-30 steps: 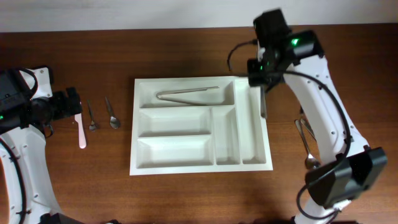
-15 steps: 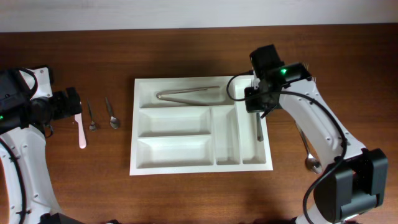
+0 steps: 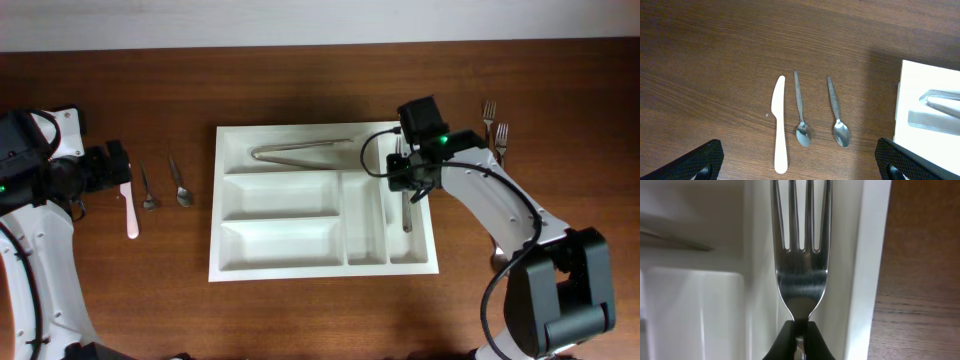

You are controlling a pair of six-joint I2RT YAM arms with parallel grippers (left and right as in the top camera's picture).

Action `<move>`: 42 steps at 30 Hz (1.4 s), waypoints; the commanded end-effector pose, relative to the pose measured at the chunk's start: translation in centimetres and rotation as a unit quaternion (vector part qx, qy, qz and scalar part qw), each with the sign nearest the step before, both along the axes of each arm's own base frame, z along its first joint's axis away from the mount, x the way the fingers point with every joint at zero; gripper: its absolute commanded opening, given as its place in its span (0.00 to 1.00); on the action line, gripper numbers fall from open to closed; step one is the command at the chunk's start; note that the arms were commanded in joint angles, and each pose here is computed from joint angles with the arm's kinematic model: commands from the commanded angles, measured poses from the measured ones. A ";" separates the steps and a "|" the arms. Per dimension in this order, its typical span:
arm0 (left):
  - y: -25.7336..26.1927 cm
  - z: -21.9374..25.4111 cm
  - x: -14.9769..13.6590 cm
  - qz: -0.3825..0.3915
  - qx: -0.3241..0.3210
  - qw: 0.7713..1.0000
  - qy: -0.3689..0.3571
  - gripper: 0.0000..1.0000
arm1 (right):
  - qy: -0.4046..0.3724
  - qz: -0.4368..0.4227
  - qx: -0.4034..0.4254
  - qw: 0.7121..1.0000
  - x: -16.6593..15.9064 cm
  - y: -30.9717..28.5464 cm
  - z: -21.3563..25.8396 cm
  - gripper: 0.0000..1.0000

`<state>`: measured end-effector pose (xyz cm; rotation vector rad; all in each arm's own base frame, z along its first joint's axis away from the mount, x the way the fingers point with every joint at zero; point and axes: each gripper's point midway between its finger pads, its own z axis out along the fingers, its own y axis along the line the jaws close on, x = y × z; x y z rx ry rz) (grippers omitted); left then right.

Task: Pack container
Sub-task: 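Carry the fork into the narrow right compartment and lower it, then release the fork and move the right gripper back to the forks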

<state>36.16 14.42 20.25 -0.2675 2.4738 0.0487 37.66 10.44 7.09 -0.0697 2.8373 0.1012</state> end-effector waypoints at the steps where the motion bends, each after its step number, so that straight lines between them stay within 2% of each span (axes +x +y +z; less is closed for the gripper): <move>1: 0.2 1.0 0.2 -0.004 0.009 1.000 -0.010 0.99 | 0.005 -0.002 0.003 1.000 -0.3 0.1 -0.9 0.04; 3: 0.2 1.0 0.2 -0.004 0.009 1.000 -0.010 0.99 | 0.004 -0.002 0.003 1.000 -0.3 0.1 -0.9 0.07; 5: 0.2 1.0 0.2 -0.004 0.009 1.000 -0.010 0.99 | 0.003 -0.002 0.003 1.000 -0.3 0.1 -0.9 0.22; 6: 0.2 1.0 0.2 -0.004 0.009 1.000 -0.010 0.99 | 0.003 -0.002 0.003 1.000 -0.3 0.1 -0.9 0.27; 9: 0.2 1.0 0.2 -0.004 0.009 1.000 -0.010 0.99 | 0.005 -0.001 0.002 1.000 -0.4 0.1 -0.9 0.33; 13: 0.2 1.0 0.2 -0.004 0.009 1.000 -0.010 0.99 | 0.000 0.003 -0.001 1.000 -0.1 -0.2 -0.6 0.33; 16: 0.2 1.0 0.2 -0.004 0.009 1.000 -0.010 0.99 | -0.023 -0.019 -0.002 1.000 1.5 -1.6 1.3 0.33; 19: 0.2 1.0 0.2 -0.004 0.009 1.000 -0.010 0.99 | -0.055 -0.065 0.004 0.996 4.0 -4.9 5.2 0.34; 21: 0.2 1.0 0.2 -0.004 0.009 1.000 -0.010 0.99 | -0.077 -0.106 0.005 0.991 5.5 -8.3 8.0 0.40; 24: 0.2 1.0 0.2 -0.004 0.009 1.000 -0.010 0.99 | -0.107 -0.159 0.013 0.981 6.7 -13.0 11.0 0.56; 27: 0.2 1.0 0.2 -0.004 0.009 1.000 -0.010 0.99 | -0.120 -0.200 0.032 0.972 6.8 -16.9 11.8 0.62; 32: 0.2 1.0 0.2 -0.004 0.009 1.000 -0.010 0.99 | -0.069 -0.243 0.043 0.967 5.4 -20.7 8.6 0.63; 37: 0.2 1.0 0.2 -0.004 0.009 1.000 -0.010 0.99 | 0.007 -0.201 0.033 0.979 4.6 -20.5 3.3 0.62; 42: 0.2 1.0 0.2 -0.004 0.009 1.000 -0.010 0.99 | 0.048 -0.188 0.032 0.981 4.6 -20.3 -0.5 0.50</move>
